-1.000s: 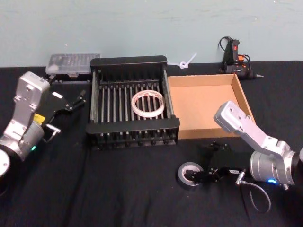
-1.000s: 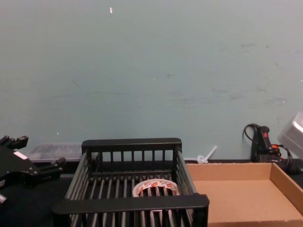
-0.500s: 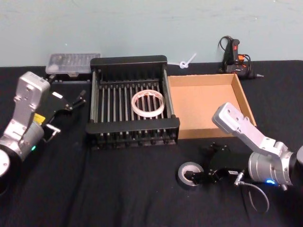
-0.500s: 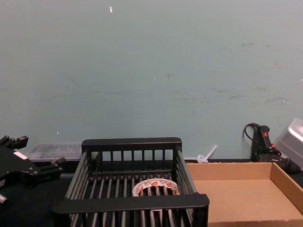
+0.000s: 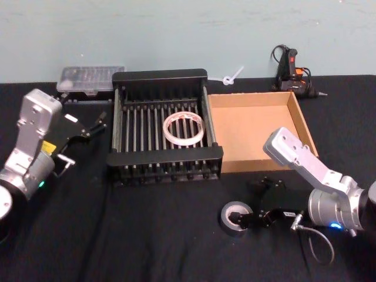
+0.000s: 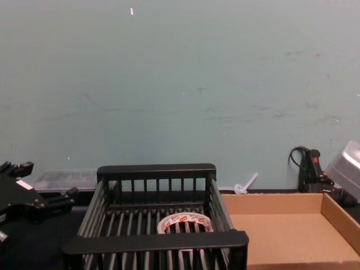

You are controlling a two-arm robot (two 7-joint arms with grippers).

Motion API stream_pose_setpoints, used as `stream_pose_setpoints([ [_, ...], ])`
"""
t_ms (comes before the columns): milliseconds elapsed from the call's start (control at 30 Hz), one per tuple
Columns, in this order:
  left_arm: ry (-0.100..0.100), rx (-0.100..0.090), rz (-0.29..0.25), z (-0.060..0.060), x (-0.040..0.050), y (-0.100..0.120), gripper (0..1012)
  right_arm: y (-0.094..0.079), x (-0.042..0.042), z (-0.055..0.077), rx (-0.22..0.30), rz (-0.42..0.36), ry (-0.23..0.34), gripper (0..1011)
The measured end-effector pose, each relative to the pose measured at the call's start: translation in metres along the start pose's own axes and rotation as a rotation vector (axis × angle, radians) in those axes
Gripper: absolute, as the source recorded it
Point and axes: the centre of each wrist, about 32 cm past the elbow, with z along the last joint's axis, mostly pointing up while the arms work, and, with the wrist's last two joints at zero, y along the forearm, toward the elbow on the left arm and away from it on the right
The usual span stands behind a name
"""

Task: Pick up the white tape and place it into the black box , Pick up the silver tape and place it into the brown box.

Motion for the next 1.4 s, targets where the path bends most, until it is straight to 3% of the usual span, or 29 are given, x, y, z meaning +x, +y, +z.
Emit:
stream_pose_setpoints([
  [67, 0.000, 0.000, 0.000, 0.0000, 0.0000, 0.0000, 1001, 0.0000, 0.0000, 0.0000, 0.000, 0.000, 0.000, 1003],
  [333, 0.000, 0.000, 0.000, 0.0000, 0.0000, 0.0000, 1001, -0.0002, 0.0000, 0.0001, 0.000, 0.000, -0.001, 837],
  [1033, 0.000, 0.000, 0.000, 0.0000, 0.0000, 0.0000, 1001, -0.0003, 0.0000, 0.0002, 0.001, 0.001, 0.000, 173],
  [1400, 0.000, 0.000, 0.000, 0.0000, 0.0000, 0.0000, 1001, -0.0003, 0.0000, 0.0002, 0.001, 0.001, 0.000, 152],
])
